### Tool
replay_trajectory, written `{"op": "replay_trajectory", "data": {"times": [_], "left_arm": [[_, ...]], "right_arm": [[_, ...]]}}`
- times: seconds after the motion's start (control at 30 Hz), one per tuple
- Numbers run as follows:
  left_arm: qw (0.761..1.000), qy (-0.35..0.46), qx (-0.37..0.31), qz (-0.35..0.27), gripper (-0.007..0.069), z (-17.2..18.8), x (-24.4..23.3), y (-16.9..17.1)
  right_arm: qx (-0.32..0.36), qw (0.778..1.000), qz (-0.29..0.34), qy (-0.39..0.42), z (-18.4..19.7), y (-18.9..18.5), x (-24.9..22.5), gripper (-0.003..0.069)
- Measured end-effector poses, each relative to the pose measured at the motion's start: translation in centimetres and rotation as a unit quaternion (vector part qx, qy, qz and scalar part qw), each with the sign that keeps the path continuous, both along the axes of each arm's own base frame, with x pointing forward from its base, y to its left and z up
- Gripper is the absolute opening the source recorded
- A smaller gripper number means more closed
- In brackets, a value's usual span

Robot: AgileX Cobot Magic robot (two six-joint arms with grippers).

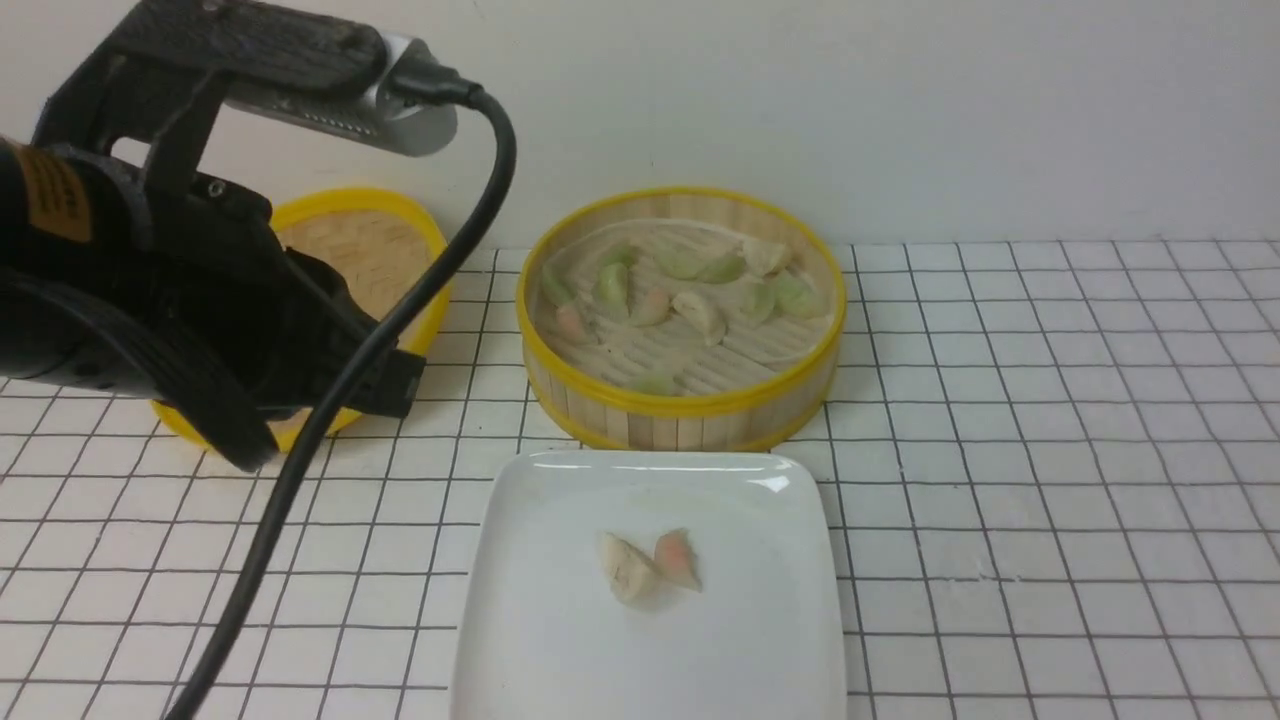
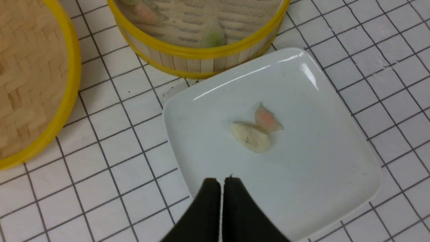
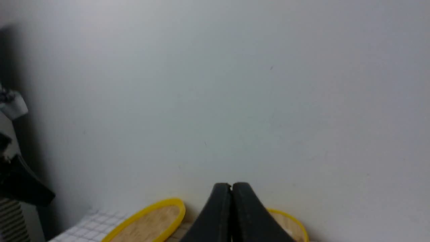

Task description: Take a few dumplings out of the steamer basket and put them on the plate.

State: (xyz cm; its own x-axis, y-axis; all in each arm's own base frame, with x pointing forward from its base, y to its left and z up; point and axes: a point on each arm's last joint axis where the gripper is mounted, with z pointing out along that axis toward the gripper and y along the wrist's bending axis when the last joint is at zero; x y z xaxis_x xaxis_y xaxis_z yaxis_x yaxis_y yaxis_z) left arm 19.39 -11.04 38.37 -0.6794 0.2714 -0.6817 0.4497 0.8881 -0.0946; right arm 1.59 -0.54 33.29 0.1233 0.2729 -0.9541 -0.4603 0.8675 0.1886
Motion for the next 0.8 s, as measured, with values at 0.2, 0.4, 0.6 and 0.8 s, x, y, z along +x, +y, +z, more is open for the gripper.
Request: {"op": "replay_trajectory", "data": {"times": [0.2, 0.4, 0.6, 0.8], "left_arm": [[0.999, -0.036, -0.030, -0.001, -0.0006, 0.7, -0.9, 0.3], [0.993, -0.098, -0.067, 0.005, -0.0006, -0.5, -6.4, 3.3], [0.955, -0.252, -0.153, 0.013, -0.0006, -3.1, -12.3, 6.8], [0.918, -0.339, -0.203, 0.015, -0.0006, -5.0, -16.0, 8.8]], "right_arm": [[0.033, 0.999, -0.031, 0.024, -1.8, -0.4, 0.7, -0.0015], [0.025, 0.998, -0.046, 0.018, -1.8, -0.6, 0.8, -0.0015], [0.023, 0.998, -0.048, 0.016, -1.8, -0.6, 0.8, -0.0015], [0.022, 0.998, -0.049, 0.016, -1.8, -0.6, 0.8, -0.0015]]}}
